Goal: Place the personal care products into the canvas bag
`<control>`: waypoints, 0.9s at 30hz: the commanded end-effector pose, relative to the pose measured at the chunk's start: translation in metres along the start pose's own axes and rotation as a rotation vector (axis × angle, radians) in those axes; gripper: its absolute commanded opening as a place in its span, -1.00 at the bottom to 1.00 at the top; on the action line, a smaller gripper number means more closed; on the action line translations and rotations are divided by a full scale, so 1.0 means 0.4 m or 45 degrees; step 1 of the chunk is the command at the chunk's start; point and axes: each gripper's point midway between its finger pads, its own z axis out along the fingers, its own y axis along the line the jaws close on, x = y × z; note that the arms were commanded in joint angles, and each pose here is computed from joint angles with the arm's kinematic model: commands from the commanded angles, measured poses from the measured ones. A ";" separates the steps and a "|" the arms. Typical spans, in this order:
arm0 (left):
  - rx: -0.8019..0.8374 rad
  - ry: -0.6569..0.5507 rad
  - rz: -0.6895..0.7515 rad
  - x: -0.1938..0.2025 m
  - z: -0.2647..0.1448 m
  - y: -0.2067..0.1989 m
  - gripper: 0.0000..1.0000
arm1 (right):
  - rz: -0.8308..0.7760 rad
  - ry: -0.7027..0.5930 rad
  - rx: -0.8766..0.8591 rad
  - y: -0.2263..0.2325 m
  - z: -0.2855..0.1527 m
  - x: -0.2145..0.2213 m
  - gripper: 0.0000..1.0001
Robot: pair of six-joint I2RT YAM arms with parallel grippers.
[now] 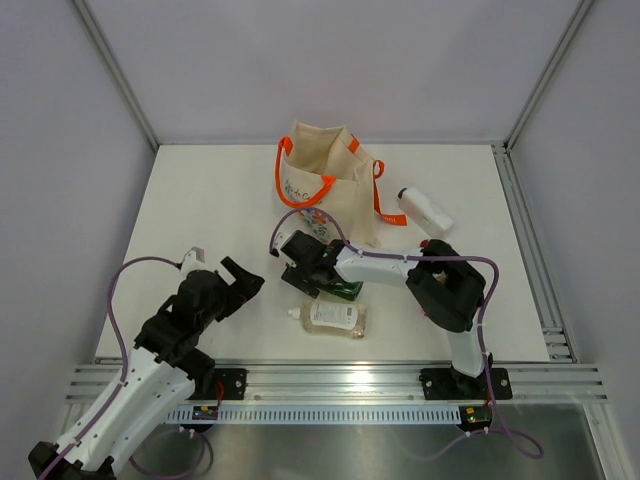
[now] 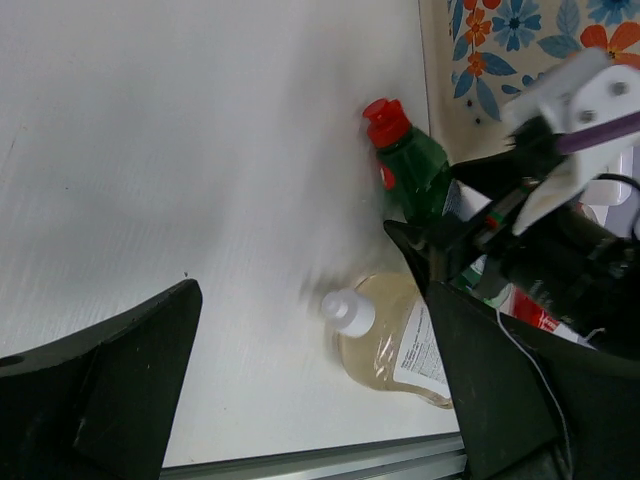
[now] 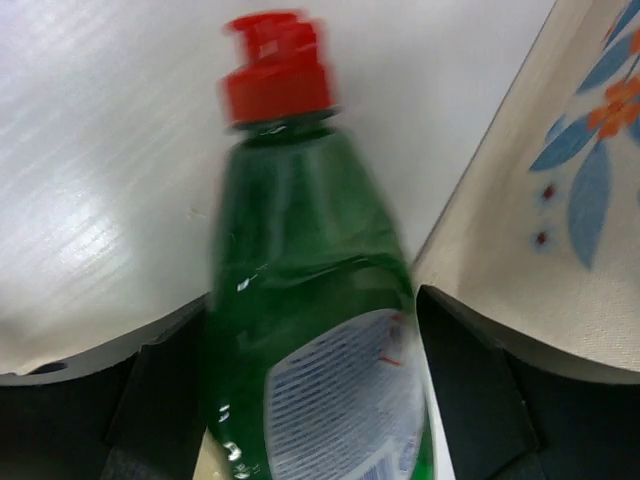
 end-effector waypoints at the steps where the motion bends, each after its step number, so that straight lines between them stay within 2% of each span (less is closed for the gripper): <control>1: 0.091 -0.057 0.005 -0.028 0.000 -0.043 0.98 | -0.188 0.380 -0.098 0.109 0.039 0.214 0.65; 3: 0.096 -0.059 0.006 -0.028 0.000 -0.046 0.98 | -0.263 0.429 -0.113 0.143 0.049 0.246 0.45; 4: 0.094 -0.059 0.003 -0.028 0.001 -0.044 0.98 | -0.279 0.448 -0.134 0.154 0.047 0.257 0.22; 6: 0.099 -0.055 -0.001 -0.025 0.003 -0.044 0.98 | -0.282 0.441 -0.204 0.175 0.040 0.250 -0.10; 7: 0.104 -0.054 -0.002 -0.024 0.004 -0.046 0.98 | -0.278 0.417 -0.231 0.180 0.032 0.235 -0.22; 8: 0.109 -0.050 0.000 -0.023 0.004 -0.047 0.98 | -0.263 0.374 -0.260 0.180 0.012 0.208 -0.50; 10: 0.117 -0.051 0.005 -0.024 0.003 -0.051 0.98 | -0.180 0.323 -0.387 0.175 -0.020 0.158 -0.77; 11: 0.132 -0.050 0.015 -0.025 0.000 -0.058 0.98 | -0.138 0.296 -0.453 0.168 -0.044 0.129 -1.00; 12: 0.145 -0.054 0.023 -0.029 -0.002 -0.065 0.98 | -0.037 0.283 -0.520 0.122 -0.051 0.114 -1.00; 14: 0.182 -0.054 0.042 -0.031 -0.006 -0.081 0.98 | 0.129 0.216 -0.748 0.103 -0.105 0.054 -1.00; 15: 0.196 -0.059 0.047 -0.034 -0.007 -0.087 0.98 | 0.210 0.143 -0.915 0.067 -0.142 0.024 -1.00; 16: 0.207 -0.057 0.055 -0.034 -0.007 -0.092 0.97 | 0.249 0.106 -0.967 0.047 -0.153 0.013 -1.00; 19: 0.253 -0.061 0.068 -0.037 -0.008 -0.111 0.98 | 0.334 -0.016 -1.126 0.005 -0.196 -0.018 -1.00; 22: 0.308 -0.058 0.084 -0.038 -0.010 -0.135 0.97 | 0.382 -0.113 -1.312 0.015 -0.254 -0.042 -1.00; 27: 0.404 -0.049 0.161 -0.036 -0.020 -0.170 0.98 | 0.342 -0.331 -1.483 0.015 -0.392 -0.104 -1.00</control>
